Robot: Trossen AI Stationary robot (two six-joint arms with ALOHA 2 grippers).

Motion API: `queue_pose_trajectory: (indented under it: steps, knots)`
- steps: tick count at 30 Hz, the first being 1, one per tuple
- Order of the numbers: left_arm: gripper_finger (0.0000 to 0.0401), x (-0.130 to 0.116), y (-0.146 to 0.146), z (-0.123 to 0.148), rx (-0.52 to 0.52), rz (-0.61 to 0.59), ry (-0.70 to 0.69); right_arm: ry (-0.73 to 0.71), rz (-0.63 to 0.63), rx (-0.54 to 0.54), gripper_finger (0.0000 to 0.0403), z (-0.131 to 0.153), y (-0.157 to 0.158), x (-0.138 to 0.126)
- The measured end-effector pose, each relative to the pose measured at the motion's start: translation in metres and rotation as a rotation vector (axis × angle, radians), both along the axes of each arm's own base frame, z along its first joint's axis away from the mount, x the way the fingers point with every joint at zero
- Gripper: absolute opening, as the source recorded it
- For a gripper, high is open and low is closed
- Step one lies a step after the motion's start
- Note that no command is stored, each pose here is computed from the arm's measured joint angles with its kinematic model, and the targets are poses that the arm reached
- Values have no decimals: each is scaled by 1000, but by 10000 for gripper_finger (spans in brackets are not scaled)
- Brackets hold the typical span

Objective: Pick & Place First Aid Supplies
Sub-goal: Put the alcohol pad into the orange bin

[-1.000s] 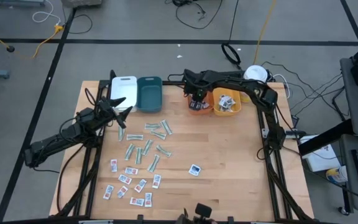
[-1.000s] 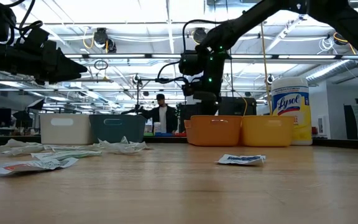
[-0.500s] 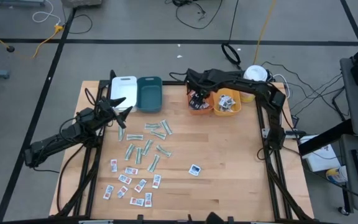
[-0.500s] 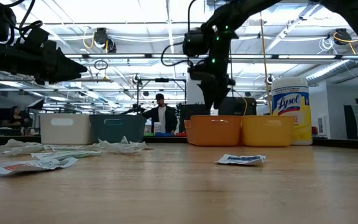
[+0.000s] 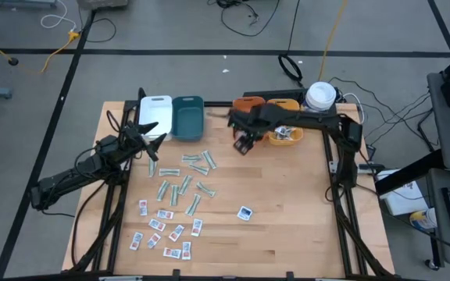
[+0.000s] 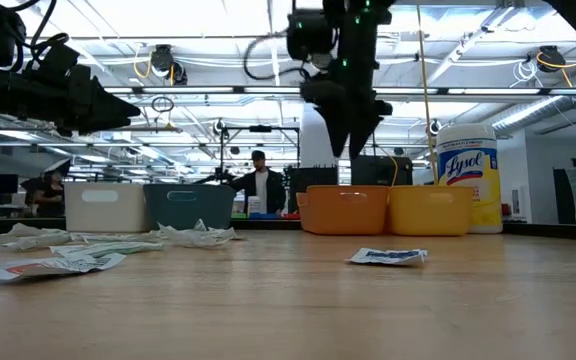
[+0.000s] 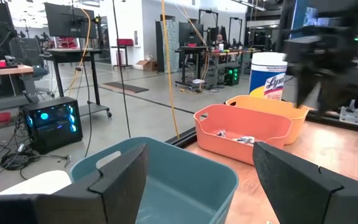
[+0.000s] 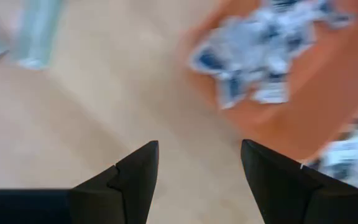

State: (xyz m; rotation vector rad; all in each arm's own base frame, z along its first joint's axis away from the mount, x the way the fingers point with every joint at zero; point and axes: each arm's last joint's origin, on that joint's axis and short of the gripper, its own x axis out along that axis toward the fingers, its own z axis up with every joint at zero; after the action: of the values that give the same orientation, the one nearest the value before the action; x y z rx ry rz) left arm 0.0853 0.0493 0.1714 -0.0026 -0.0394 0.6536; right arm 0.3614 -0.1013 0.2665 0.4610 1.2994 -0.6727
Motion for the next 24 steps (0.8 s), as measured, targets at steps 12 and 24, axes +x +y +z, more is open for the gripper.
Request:
queue_pose_trajectory:
  steps: [12, 24]
  knots:
    - [296, 0, 0, 0, 0, 0, 0, -26, 130, 29, 222, 0, 110, 13]
    - [296, 0, 0, 0, 0, 0, 0, -54, 158, 67, 222, 0, 198, 1]
